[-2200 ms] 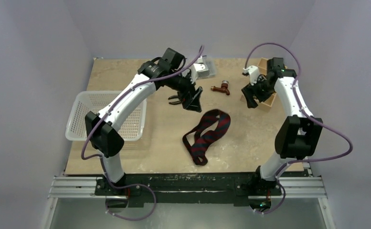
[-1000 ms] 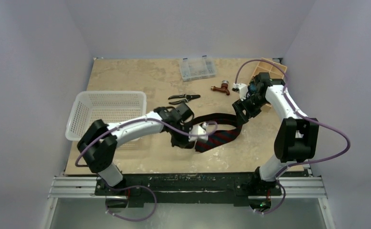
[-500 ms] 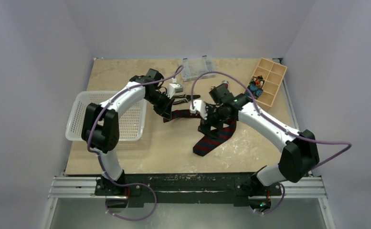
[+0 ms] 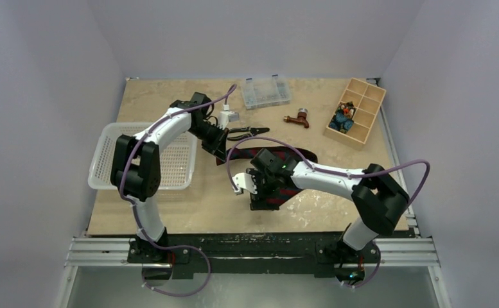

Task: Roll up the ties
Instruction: Flatten out the tie at the center of the board.

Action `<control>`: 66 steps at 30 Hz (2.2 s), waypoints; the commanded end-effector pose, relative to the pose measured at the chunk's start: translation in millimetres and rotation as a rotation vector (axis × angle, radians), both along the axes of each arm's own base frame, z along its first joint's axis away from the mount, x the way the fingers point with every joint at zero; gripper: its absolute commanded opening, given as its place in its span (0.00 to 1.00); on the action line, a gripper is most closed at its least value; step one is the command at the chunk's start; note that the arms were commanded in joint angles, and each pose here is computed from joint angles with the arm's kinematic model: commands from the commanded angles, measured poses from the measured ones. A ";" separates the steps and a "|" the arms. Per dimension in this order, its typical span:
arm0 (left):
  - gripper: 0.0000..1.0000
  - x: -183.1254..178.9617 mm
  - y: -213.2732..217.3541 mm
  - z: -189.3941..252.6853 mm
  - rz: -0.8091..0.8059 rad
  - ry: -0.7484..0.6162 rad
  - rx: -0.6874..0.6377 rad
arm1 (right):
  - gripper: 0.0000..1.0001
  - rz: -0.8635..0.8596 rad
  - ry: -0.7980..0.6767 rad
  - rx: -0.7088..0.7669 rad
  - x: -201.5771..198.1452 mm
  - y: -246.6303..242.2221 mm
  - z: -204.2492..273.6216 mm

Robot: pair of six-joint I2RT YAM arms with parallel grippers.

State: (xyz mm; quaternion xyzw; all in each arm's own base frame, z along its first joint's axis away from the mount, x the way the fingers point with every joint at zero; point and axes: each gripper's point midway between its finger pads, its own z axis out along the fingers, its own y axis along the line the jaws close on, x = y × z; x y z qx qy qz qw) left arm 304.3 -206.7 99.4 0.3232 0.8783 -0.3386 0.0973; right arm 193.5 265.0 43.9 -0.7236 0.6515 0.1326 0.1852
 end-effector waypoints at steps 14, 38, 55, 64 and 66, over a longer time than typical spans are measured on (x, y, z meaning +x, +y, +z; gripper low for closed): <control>0.00 -2.5 2.7 23.5 -0.042 -0.043 -0.027 | 0.00 -0.190 -0.102 0.090 38.6 -41.1 63.6; 0.54 18.2 35.2 51.8 -0.115 -0.358 0.041 | 0.67 -1.162 0.099 -0.097 79.6 -378.2 78.1; 0.61 -27.4 -8.6 -51.7 -0.813 -0.579 0.428 | 0.22 -1.294 0.275 -0.133 62.5 -377.0 16.8; 0.23 -23.9 13.7 -57.4 -0.826 -0.561 0.549 | 0.19 -1.301 0.273 -0.160 61.3 -381.9 10.1; 0.14 -26.5 14.7 -50.2 -0.820 -0.568 0.539 | 0.17 -1.306 0.265 -0.178 61.4 -385.9 5.5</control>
